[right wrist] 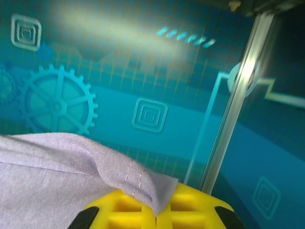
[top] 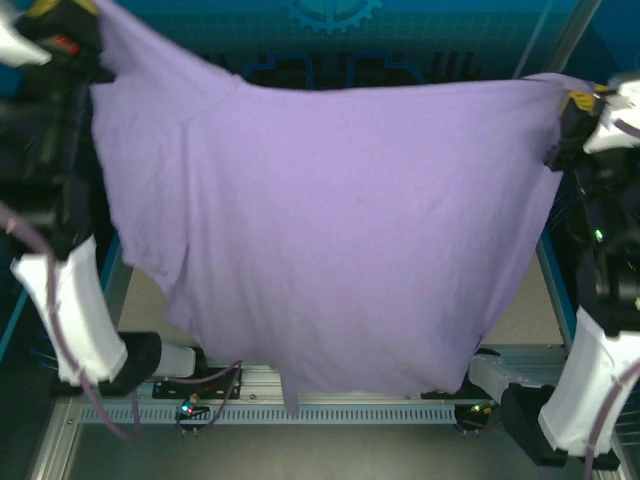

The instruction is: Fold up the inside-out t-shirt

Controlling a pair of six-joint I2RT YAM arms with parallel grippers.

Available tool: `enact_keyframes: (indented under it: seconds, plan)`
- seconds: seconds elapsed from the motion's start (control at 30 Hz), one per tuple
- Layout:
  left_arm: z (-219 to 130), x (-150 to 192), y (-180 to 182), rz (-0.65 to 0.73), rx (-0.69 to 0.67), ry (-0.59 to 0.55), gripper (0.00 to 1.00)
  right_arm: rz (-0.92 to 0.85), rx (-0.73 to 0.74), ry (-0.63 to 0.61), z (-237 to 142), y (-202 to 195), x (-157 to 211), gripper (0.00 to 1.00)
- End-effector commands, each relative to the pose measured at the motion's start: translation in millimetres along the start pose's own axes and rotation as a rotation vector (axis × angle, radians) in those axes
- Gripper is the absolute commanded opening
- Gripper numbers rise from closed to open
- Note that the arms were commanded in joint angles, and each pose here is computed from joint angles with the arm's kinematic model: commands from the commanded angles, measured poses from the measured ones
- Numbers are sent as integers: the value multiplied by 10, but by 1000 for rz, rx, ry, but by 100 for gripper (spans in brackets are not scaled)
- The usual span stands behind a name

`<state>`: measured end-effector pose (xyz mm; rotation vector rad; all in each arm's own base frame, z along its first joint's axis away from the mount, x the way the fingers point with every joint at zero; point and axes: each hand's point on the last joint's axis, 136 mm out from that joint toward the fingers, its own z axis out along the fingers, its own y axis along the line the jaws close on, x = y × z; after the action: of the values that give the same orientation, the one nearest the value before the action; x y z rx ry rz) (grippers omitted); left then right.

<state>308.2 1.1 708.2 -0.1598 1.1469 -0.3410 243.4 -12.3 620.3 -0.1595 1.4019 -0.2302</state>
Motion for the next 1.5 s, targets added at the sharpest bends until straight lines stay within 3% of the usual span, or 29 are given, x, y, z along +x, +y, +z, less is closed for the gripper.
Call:
enact_keyframes:
  seconds: [0.0,0.17,0.33,0.43,0.53,0.57,0.7,0.8,0.9,1.0,1.13,1.23,1.47]
  plan:
    - [663,963,421,-29,-57,161,0,-17,-27,76,607,51,484,0]
    - [1400,2413,996,-60,-123,351,0,64,-135,185,1506,377,1416,0]
    - [1943,4074,1602,-80,-180,547,2,92,-209,424,2643,944,2756,2]
    - [2096,4728,1820,-76,-181,572,20,144,-203,598,3218,1169,3580,16]
    - [2052,5074,1873,-103,-186,619,43,166,-180,764,3424,1284,4221,30]
    - [2011,5140,1852,-108,-184,643,48,168,-172,790,3419,1278,4273,33]
    - [1741,5187,1590,-135,-168,720,62,170,-235,924,3125,1465,4458,36]
    - [1420,5158,1304,-210,-155,778,65,139,-288,984,2645,1678,4453,39]
    - [982,5237,915,-332,-112,830,65,230,-338,1032,2013,1898,4481,43]
    - [483,5440,315,-421,20,888,65,325,-383,1137,1294,2148,4618,48]
    - [-306,5698,-567,-422,296,968,65,400,-364,1284,520,2296,4861,50]
    - [-969,5839,-1049,-355,493,1009,64,439,-330,1351,57,2306,5014,50]
    - [-2304,6426,-1797,139,872,1099,66,524,-300,1443,-375,2338,5377,51]
